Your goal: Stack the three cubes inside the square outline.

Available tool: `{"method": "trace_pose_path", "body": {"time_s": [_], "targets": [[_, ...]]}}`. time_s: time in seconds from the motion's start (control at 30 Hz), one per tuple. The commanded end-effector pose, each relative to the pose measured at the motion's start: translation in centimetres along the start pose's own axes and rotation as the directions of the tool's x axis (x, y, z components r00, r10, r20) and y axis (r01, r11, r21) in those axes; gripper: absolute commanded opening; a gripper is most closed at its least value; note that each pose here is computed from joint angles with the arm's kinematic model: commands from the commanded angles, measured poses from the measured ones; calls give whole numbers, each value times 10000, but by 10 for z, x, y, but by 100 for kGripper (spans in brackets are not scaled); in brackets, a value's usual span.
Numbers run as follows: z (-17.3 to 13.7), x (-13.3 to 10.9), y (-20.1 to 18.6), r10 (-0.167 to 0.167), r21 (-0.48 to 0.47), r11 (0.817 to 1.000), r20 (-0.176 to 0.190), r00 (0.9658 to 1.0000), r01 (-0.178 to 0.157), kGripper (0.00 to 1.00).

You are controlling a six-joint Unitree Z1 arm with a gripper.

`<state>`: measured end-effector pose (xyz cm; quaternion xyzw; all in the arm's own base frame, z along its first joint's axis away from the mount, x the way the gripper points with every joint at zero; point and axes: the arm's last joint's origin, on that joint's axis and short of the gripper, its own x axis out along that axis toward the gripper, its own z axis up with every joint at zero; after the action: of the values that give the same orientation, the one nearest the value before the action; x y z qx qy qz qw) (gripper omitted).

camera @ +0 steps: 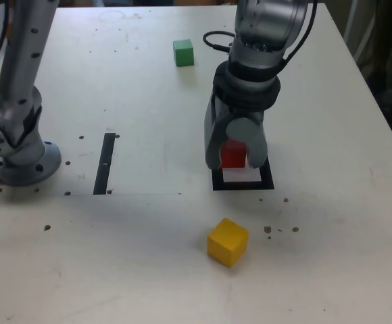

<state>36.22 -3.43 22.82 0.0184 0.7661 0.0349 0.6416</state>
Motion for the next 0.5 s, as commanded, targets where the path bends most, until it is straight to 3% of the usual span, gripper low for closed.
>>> {"method": "trace_pose_path", "body": {"time_s": [0.0, 0.2, 0.47], "targets": [[-1, 0, 0, -59, 14, 10000, 64, 10000, 59, 42], [2, 4, -1, -109, 71, 9999, 207, 9997, 107, 54], [6, 9, 3, -94, 29, 10000, 245, 9997, 93, 60]]}}
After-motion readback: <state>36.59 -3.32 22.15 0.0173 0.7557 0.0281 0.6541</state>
